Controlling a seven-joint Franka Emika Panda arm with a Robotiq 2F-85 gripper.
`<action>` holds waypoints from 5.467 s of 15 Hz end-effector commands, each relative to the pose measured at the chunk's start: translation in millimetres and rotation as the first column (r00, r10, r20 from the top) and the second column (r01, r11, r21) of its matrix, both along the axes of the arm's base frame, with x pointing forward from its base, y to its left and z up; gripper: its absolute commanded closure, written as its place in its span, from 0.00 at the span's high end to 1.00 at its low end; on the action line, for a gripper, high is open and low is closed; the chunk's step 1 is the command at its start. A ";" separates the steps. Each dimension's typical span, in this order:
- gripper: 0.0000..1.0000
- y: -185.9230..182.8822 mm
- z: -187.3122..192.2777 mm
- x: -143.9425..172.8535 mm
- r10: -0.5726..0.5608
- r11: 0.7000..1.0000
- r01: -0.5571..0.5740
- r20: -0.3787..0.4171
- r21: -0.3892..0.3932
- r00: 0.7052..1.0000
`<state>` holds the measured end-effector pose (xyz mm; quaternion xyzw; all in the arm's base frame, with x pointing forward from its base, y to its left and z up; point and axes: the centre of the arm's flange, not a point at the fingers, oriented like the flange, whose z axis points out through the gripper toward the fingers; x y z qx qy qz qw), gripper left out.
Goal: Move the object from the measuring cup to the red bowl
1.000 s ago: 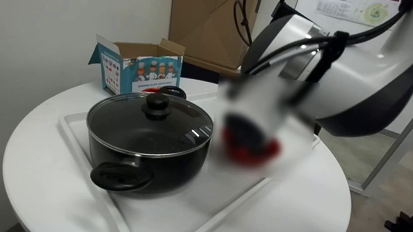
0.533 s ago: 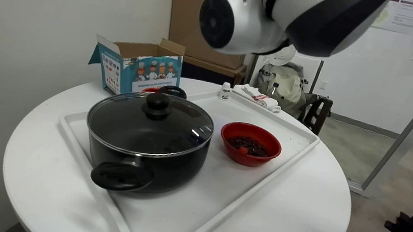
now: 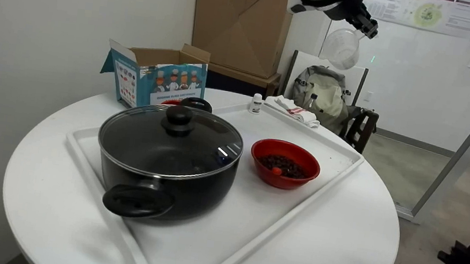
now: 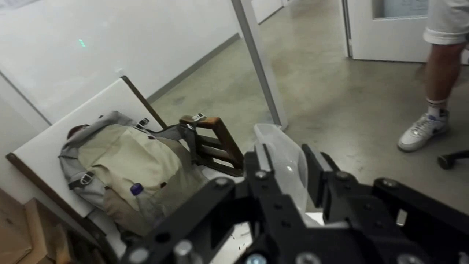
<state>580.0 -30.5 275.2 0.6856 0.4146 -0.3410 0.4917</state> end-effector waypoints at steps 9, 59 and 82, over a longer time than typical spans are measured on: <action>0.12 -52.7 41.7 10.3 -0.419 0.785 0.423 -0.114 0.452 0.901; 0.10 -179.9 -174.4 -23.9 -0.938 -0.094 0.417 -0.221 0.904 0.268; 1.00 1.6 -8.4 -98.0 -0.889 -0.008 0.398 -0.188 0.917 0.417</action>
